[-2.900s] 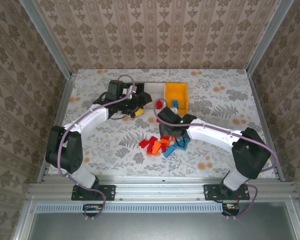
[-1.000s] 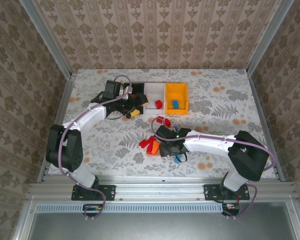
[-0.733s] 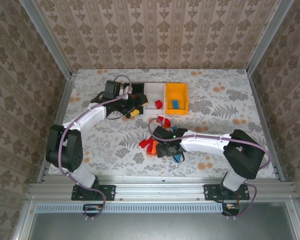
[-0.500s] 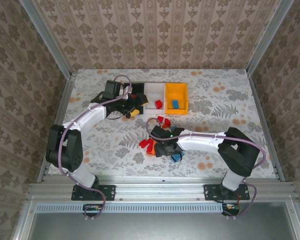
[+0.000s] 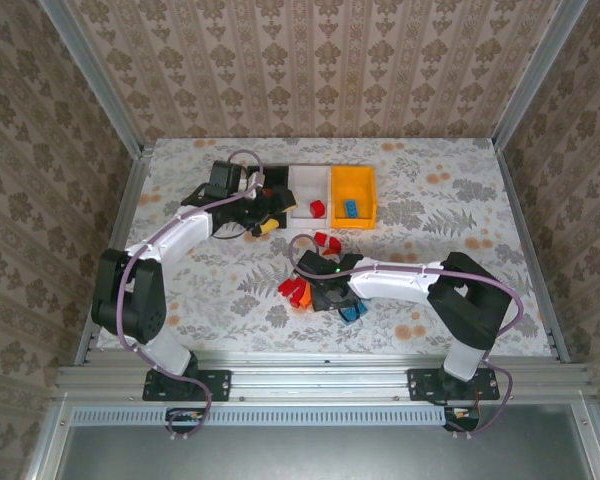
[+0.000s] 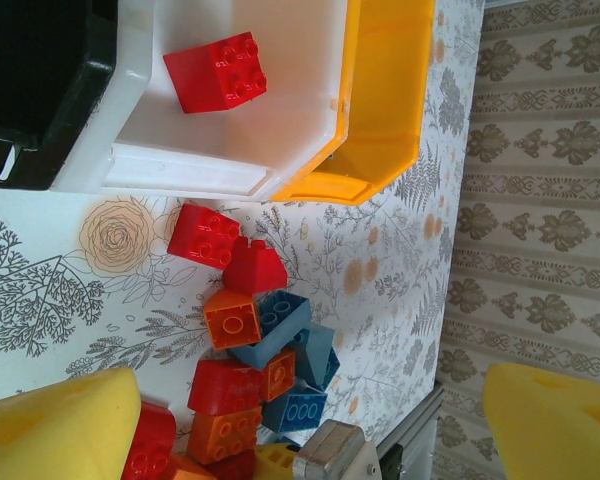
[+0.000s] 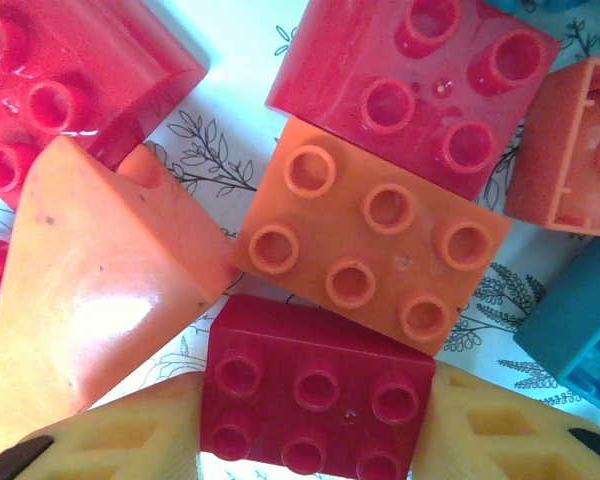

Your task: Sort the legos into containers by color

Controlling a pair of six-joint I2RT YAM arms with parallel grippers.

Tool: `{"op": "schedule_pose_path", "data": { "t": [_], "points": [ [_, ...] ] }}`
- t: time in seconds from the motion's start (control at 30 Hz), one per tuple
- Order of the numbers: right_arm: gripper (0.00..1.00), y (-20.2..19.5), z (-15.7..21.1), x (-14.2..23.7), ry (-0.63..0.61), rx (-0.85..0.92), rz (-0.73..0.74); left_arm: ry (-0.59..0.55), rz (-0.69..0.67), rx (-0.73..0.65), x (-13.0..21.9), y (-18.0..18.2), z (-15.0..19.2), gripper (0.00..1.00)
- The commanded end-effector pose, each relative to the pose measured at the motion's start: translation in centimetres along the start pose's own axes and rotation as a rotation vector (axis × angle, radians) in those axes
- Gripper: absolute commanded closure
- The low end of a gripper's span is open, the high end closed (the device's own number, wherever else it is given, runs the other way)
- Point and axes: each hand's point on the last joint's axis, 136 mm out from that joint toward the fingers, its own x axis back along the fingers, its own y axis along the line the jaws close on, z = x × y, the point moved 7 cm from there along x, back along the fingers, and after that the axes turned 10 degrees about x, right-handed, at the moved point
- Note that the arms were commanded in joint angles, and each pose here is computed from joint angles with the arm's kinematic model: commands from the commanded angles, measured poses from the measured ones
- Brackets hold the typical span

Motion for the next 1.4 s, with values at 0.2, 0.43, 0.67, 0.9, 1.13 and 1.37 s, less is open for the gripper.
{"op": "schedule_pose_path", "data": {
  "t": [0.2, 0.43, 0.67, 0.9, 1.13, 1.37],
  "points": [
    [0.58, -0.8, -3.2, 7.0, -0.193, 0.031, -0.009, -0.045, 0.015, -0.006, 1.6, -0.5, -1.7, 0.1],
    [0.59, -3.2, -14.1, 7.7, -0.375, -0.011, -0.034, -0.164, 0.02, 0.077, 5.0, 1.8, -5.4, 0.09],
    [0.59, -4.3, -22.6, 3.0, -0.373, 0.037, 0.055, -0.199, 0.039, 0.141, 5.8, 3.5, -7.0, 0.09],
    [0.57, -4.5, -26.0, -0.6, -0.326, 0.092, 0.117, -0.178, 0.049, 0.119, 5.2, 2.9, -6.5, 0.09],
    [0.53, -5.1, -26.3, -1.9, -0.293, 0.095, 0.154, -0.171, 0.053, 0.115, 5.0, 2.6, -6.3, 0.09],
    [0.44, -4.8, -26.3, -0.4, -0.308, 0.106, 0.142, -0.168, 0.058, 0.11, 5.0, 2.4, -6.3, 0.09]
  ]
}}
